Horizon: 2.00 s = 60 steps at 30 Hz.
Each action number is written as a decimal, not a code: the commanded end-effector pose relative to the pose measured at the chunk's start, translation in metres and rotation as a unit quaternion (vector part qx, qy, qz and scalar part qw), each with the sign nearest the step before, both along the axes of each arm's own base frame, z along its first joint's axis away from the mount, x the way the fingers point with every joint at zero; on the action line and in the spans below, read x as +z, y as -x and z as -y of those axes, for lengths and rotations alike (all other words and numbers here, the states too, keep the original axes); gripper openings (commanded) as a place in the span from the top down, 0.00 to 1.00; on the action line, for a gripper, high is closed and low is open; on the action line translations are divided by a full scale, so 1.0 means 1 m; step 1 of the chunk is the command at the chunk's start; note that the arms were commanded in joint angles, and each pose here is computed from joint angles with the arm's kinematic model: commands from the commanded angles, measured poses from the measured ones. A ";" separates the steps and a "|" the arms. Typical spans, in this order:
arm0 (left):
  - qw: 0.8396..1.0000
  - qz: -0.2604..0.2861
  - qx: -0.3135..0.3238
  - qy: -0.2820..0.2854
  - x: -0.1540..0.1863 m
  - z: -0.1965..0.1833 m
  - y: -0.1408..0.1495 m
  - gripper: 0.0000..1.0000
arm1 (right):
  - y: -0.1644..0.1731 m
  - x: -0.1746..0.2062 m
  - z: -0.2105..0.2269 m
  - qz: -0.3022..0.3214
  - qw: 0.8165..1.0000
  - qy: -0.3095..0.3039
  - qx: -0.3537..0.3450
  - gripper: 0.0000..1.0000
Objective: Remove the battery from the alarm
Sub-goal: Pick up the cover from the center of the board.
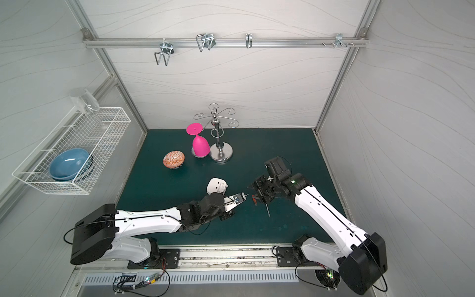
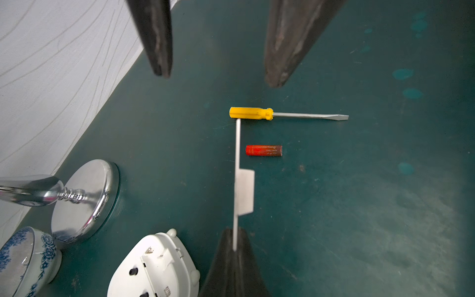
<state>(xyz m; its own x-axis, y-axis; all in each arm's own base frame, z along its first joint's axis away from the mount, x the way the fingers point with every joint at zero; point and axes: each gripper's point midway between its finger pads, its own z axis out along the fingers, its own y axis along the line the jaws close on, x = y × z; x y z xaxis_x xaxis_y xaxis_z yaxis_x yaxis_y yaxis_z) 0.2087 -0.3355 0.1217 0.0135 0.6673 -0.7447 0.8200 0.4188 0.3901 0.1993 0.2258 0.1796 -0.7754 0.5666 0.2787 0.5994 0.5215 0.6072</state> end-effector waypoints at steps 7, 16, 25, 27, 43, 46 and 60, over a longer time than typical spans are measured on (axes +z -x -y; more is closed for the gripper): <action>0.999 0.037 0.007 0.032 0.033 0.016 -0.010 1.00 | 0.000 -0.005 -0.015 -0.010 1.000 -0.004 0.001 0.60; 0.999 0.029 0.012 0.031 0.032 0.016 -0.010 1.00 | 0.000 -0.008 -0.021 -0.009 1.000 -0.009 0.003 0.83; 0.999 0.025 0.027 0.040 0.036 0.007 -0.009 0.71 | -0.002 0.002 -0.016 0.024 1.000 0.000 0.020 0.98; 0.998 0.022 0.033 0.042 0.038 0.001 -0.008 0.60 | -0.005 0.005 -0.013 0.045 0.998 0.003 0.036 1.00; 0.937 -0.175 -0.042 0.300 0.117 -0.064 0.057 0.16 | 0.023 0.077 -0.028 0.471 0.751 -0.081 0.456 1.00; 0.923 -0.216 -0.073 0.310 0.130 -0.064 0.066 0.20 | 0.044 0.076 -0.039 0.486 0.706 -0.094 0.507 1.00; 0.871 -0.349 -0.167 0.304 0.144 -0.040 0.074 0.49 | 0.077 0.082 -0.064 0.522 0.602 -0.126 0.591 1.00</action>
<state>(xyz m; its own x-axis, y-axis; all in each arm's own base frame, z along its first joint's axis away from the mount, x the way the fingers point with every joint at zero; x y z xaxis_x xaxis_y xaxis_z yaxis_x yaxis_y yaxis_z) 0.1439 -0.2864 0.2317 -0.4992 0.2259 -0.8365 0.8642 0.1995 -0.4619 0.1285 0.2868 0.2539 -0.4916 -0.4990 -0.7137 -0.8483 0.0893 0.5219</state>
